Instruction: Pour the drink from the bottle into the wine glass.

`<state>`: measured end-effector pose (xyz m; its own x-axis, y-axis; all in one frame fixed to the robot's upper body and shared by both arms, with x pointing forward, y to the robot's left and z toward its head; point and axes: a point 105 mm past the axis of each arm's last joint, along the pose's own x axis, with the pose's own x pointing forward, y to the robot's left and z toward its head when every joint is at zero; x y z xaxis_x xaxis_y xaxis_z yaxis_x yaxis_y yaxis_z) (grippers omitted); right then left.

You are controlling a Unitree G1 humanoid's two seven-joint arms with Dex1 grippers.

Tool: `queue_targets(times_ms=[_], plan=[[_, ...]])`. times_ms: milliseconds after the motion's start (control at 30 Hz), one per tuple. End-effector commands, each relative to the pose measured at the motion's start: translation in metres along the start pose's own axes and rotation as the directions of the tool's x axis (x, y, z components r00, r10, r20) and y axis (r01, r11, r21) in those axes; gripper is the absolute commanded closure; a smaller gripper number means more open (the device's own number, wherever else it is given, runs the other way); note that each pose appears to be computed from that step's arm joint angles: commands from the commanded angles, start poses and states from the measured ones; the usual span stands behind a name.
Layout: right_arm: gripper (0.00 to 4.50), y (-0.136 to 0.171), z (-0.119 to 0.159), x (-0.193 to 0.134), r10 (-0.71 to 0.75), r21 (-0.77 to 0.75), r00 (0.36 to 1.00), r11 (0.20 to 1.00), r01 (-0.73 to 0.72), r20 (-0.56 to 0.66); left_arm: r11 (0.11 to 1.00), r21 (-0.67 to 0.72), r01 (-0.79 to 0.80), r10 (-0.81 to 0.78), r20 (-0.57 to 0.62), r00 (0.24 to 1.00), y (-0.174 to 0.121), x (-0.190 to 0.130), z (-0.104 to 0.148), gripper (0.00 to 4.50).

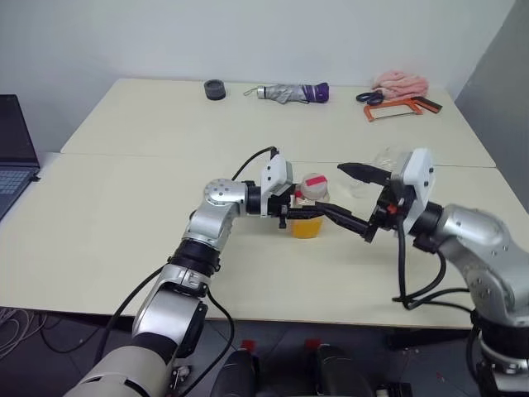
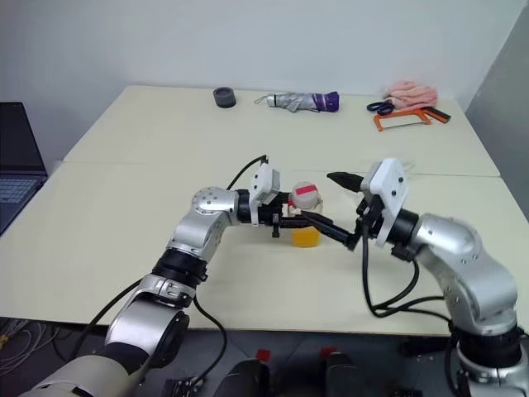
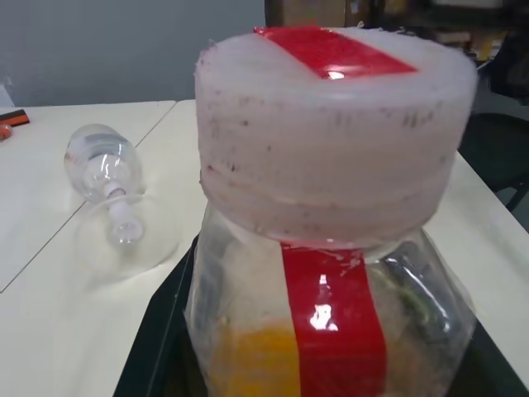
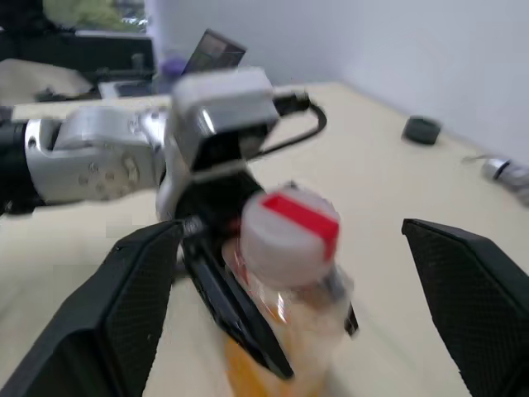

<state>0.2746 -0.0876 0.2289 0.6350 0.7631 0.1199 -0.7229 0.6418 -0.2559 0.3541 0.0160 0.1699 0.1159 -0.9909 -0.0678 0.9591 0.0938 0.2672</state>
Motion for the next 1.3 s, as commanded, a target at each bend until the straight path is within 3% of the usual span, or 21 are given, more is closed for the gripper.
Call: queue_targets(times_ms=[33,333,600,700,800,900,1033,1133,1300], plan=[[0.00,0.008,-0.002,0.011,-0.141,-0.005,0.990,0.990,0.141,0.000,0.999,0.046,-0.012,0.011,0.022,1.000,0.004,0.009,0.012,2.73],[0.00,-0.005,-0.004,0.028,-0.295,-0.067,0.955,0.953,0.295,0.016,0.998,0.056,0.019,-0.020,0.026,0.999,0.002,0.021,0.012,2.73],[0.00,0.003,-0.011,0.031,-0.278,-0.003,0.960,0.961,0.278,0.021,0.998,0.063,0.017,-0.018,0.017,1.000,0.003,0.018,0.010,2.73],[0.59,0.005,-0.012,0.031,-0.269,0.008,0.963,0.963,0.269,0.021,0.998,0.063,0.012,-0.013,0.013,1.000,0.004,0.016,0.009,2.73],[1.59,0.008,-0.012,0.031,-0.239,0.016,0.971,0.971,0.238,0.032,0.998,0.062,0.011,-0.011,0.012,1.000,0.004,0.015,0.009,2.73],[2.60,0.014,-0.010,0.033,-0.135,0.020,0.989,0.991,0.134,0.054,0.998,0.058,0.015,-0.015,0.010,1.000,0.004,0.015,0.009,2.73],[2.64,0.017,-0.013,0.034,0.140,-0.059,0.990,0.989,-0.139,0.010,0.996,0.055,0.073,-0.074,0.000,0.997,-0.003,0.013,0.008,2.74],[2.64,0.009,-0.020,0.033,0.346,-0.097,0.931,0.929,-0.357,-0.114,0.991,0.050,0.123,-0.123,0.008,0.992,-0.007,0.008,0.011,2.74],[2.64,-0.014,-0.025,0.023,0.446,-0.013,0.874,0.890,-0.457,-0.193,0.978,0.033,0.205,-0.206,0.014,0.978,-0.016,0.000,0.016,2.76]])
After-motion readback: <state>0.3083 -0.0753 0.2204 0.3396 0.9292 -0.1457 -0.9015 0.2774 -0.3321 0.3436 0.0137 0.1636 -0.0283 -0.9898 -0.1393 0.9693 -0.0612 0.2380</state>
